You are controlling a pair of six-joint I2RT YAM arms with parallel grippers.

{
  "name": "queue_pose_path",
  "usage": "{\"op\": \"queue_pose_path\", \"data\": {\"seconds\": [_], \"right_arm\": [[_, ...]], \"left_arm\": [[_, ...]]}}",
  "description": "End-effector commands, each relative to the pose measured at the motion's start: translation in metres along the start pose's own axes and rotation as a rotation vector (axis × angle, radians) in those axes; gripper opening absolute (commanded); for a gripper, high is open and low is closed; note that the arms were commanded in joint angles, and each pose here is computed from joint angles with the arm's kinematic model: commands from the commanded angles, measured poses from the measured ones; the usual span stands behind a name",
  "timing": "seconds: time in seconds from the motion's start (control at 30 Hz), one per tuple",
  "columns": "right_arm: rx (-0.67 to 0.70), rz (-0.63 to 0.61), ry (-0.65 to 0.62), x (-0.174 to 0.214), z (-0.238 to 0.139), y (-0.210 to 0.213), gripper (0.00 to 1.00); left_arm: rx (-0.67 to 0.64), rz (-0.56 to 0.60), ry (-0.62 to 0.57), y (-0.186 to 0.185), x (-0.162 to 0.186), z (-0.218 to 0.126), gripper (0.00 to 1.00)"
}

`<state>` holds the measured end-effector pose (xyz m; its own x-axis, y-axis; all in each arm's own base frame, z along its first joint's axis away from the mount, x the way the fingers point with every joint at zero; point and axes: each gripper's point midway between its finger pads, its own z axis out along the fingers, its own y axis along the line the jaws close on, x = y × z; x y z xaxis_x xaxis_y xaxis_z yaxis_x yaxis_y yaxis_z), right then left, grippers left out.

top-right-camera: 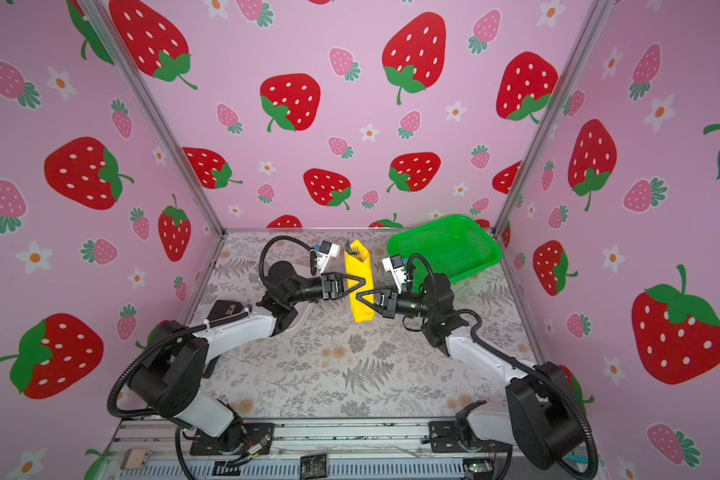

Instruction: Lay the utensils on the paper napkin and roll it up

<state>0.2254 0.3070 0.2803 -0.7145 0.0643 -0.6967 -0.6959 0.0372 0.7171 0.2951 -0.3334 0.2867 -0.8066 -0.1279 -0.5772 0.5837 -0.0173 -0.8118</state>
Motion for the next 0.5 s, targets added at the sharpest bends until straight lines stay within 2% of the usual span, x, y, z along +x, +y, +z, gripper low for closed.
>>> {"op": "queue_pose_path", "data": {"seconds": [0.0,0.23,0.47], "right_arm": [[-0.027,-0.07,-0.034,-0.009,-0.003,0.014,0.07],[-0.029,-0.066,-0.027,-0.008,-0.002,0.014,0.07],[-0.028,-0.063,-0.021,-0.007,-0.002,0.011,0.07]], "left_arm": [[0.028,0.036,0.02,-0.012,0.006,-0.002,0.42],[0.049,0.056,0.011,-0.021,-0.001,0.002,0.36],[0.082,0.059,-0.008,-0.029,-0.007,0.002,0.24]]}}
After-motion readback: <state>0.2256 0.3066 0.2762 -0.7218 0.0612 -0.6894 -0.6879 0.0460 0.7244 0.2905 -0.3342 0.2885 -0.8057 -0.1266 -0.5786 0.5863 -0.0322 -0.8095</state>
